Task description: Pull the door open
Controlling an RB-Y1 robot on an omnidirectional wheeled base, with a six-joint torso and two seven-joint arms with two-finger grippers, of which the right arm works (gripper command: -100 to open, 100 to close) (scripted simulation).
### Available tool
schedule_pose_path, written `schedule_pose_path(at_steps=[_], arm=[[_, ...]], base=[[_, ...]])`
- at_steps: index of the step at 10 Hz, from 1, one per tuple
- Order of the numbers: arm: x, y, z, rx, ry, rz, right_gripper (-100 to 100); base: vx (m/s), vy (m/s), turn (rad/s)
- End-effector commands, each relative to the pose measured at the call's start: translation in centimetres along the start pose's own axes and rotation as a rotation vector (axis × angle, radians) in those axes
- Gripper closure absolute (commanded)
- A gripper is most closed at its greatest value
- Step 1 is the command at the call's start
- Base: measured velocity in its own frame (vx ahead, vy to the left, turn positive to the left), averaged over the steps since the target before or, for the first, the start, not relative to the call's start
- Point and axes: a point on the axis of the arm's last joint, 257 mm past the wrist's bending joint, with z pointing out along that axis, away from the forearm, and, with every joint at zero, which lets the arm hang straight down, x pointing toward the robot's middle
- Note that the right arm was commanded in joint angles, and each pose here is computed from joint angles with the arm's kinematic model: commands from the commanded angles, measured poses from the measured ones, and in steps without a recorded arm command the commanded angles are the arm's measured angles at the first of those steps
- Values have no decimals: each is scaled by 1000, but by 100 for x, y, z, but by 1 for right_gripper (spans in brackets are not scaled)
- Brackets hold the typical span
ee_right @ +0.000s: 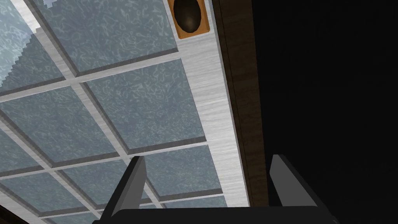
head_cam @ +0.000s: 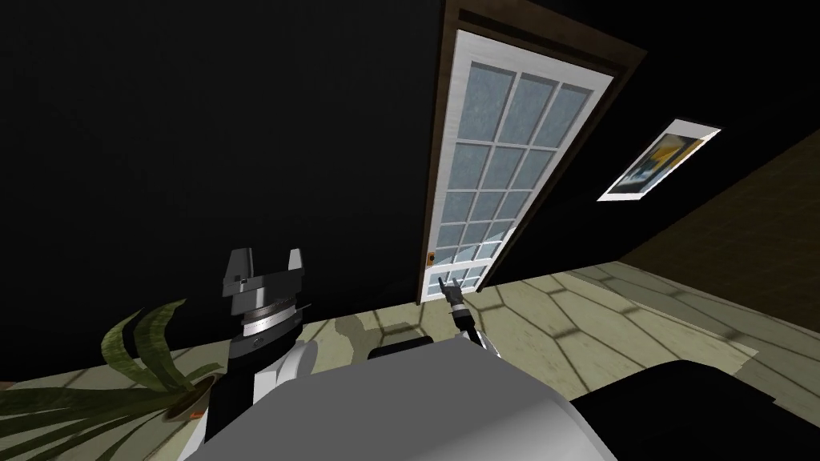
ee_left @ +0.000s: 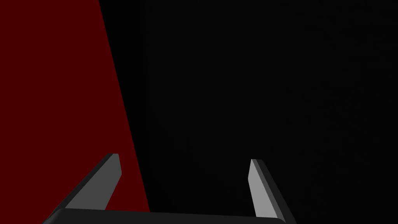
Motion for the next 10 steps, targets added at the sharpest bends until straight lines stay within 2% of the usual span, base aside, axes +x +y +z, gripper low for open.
schedule_pose_path(at_steps=[1, 10], arm=[[94, -44, -52, 7, 23, -43, -100], [532, -223, -265, 27, 129, -225, -100]], base=[[82, -26, 74], [73, -33, 75]])
